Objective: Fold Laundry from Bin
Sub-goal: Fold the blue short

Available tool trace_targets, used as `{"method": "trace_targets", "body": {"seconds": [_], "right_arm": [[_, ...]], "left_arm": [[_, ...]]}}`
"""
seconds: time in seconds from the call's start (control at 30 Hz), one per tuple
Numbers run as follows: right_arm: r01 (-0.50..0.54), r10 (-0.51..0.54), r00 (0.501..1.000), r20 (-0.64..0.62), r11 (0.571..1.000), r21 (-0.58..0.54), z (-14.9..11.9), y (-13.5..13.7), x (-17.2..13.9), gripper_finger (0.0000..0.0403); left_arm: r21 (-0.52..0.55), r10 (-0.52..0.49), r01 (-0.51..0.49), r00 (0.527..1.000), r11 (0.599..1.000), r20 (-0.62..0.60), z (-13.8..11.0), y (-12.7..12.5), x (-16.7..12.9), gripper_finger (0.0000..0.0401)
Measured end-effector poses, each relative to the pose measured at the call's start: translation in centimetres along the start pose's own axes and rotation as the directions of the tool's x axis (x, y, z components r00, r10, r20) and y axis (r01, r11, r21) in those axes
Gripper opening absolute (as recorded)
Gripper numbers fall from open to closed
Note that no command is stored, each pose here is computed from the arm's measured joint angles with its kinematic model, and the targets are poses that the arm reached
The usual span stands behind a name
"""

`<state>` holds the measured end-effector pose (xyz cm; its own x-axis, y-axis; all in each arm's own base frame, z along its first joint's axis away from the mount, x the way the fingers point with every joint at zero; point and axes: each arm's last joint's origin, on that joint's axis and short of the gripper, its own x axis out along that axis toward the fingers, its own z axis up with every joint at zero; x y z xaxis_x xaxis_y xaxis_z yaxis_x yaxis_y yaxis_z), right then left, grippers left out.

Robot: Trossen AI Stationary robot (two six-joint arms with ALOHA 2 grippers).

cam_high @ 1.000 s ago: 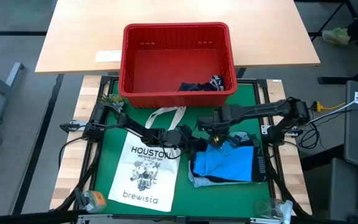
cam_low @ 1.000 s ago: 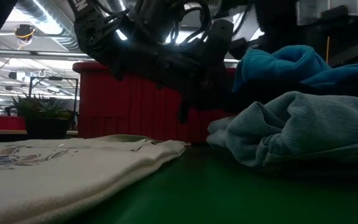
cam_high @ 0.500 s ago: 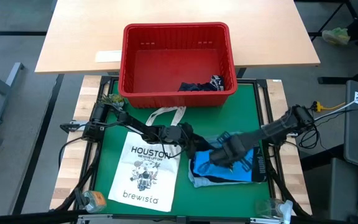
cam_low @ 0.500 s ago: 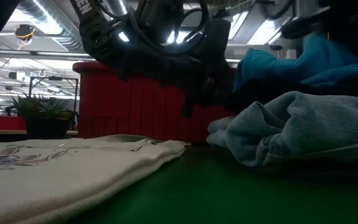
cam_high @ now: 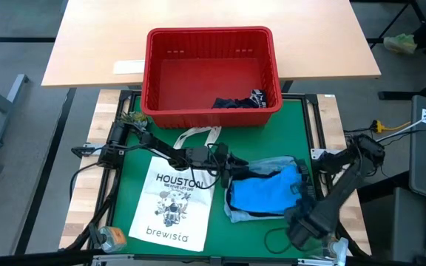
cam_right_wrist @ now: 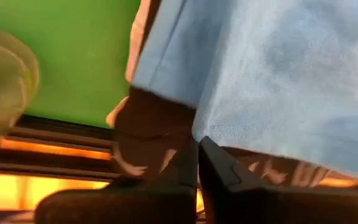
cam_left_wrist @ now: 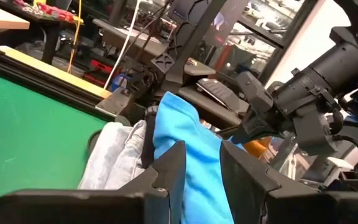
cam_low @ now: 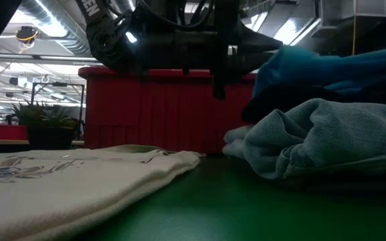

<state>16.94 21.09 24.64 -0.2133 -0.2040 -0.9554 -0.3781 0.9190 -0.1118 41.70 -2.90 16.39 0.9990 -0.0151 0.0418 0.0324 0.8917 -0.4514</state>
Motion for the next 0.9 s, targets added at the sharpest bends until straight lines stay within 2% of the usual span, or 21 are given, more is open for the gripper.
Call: {"method": "trace_targets", "body": {"seconds": [0.17, 0.47, 0.9], "right_arm": [[0.008, -0.011, 0.999, 0.03, 0.993, 0.12, -1.1, 2.1, 0.2, 0.0001], [-0.091, 0.07, 0.983, 0.172, 0.989, 0.114, -0.2, 3.7, 0.1, 0.0002], [0.055, -0.064, 0.982, 0.176, 0.997, 0.056, -0.6, 3.0, 0.2, 0.0003]], "left_arm": [[0.0, -0.013, 0.013, 1.0, 1.0, -0.006, 0.0, 0.0, 0.0, 0.0094], [0.0, -0.106, 0.106, 0.993, 0.994, -0.048, -0.8, -1.6, -0.1, 0.0094], [0.001, -0.121, 0.122, 0.991, 0.993, -0.056, -1.1, -2.4, -0.2, 0.0094]]}}
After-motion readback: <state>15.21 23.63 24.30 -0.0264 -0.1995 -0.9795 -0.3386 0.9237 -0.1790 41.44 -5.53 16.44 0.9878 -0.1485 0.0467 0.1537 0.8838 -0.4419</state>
